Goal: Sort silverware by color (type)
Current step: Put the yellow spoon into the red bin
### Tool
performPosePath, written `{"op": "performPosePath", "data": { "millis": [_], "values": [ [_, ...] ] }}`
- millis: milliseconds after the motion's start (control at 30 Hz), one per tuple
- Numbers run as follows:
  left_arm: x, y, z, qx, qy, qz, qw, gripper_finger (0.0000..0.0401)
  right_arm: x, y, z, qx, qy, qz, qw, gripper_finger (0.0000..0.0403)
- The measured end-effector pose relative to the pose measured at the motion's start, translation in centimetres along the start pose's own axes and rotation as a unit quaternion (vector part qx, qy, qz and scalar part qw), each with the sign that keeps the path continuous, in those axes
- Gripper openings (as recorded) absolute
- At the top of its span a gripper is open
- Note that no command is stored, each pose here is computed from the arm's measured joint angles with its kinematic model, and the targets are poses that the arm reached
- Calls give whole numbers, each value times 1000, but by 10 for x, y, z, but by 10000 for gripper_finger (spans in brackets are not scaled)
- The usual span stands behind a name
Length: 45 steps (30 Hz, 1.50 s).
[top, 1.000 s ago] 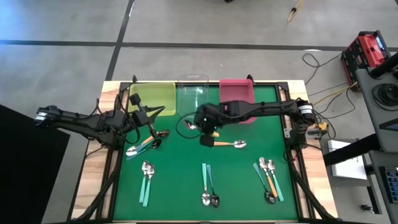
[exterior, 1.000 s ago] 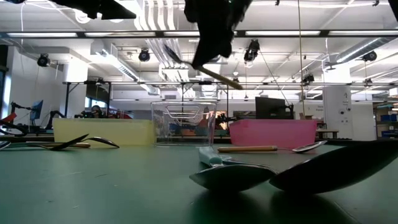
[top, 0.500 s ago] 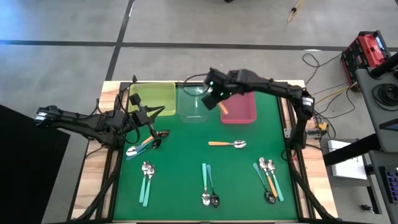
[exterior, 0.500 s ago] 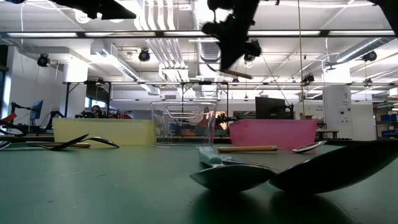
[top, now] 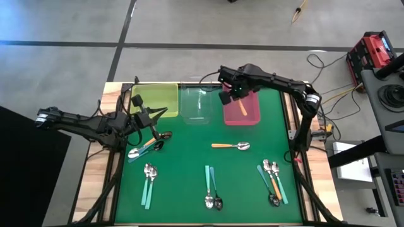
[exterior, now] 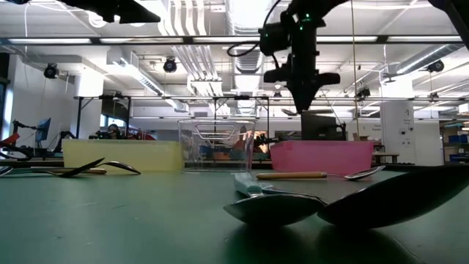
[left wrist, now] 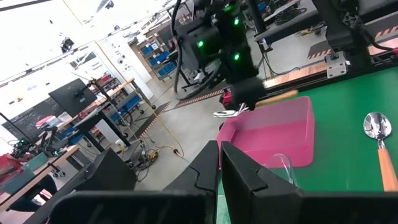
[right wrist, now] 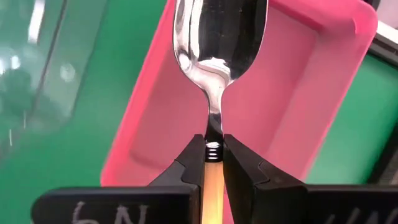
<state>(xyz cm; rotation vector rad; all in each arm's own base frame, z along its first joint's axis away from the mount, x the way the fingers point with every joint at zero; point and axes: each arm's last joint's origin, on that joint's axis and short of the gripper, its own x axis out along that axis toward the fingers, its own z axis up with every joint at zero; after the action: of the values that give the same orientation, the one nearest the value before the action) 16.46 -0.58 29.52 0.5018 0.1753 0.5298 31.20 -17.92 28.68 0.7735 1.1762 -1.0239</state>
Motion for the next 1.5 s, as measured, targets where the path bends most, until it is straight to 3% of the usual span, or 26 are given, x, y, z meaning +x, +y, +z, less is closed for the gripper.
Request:
{"op": "performPosePath", "data": {
  "millis": [300, 633, 1500],
  "values": [
    [0, 0, 0, 20, 4, 6, 1000, 0, 19, -19, 16, 75, -9, 9, 997, 28],
    [0, 3, -2, 33, 29, 49, 998, 0, 29, -31, 18, 153, 34, 26, 987, 28],
    [0, 3, -1, 50, 26, 51, 997, 0, 58, -31, 25, 155, 61, 2, 986, 28]
  ]
}}
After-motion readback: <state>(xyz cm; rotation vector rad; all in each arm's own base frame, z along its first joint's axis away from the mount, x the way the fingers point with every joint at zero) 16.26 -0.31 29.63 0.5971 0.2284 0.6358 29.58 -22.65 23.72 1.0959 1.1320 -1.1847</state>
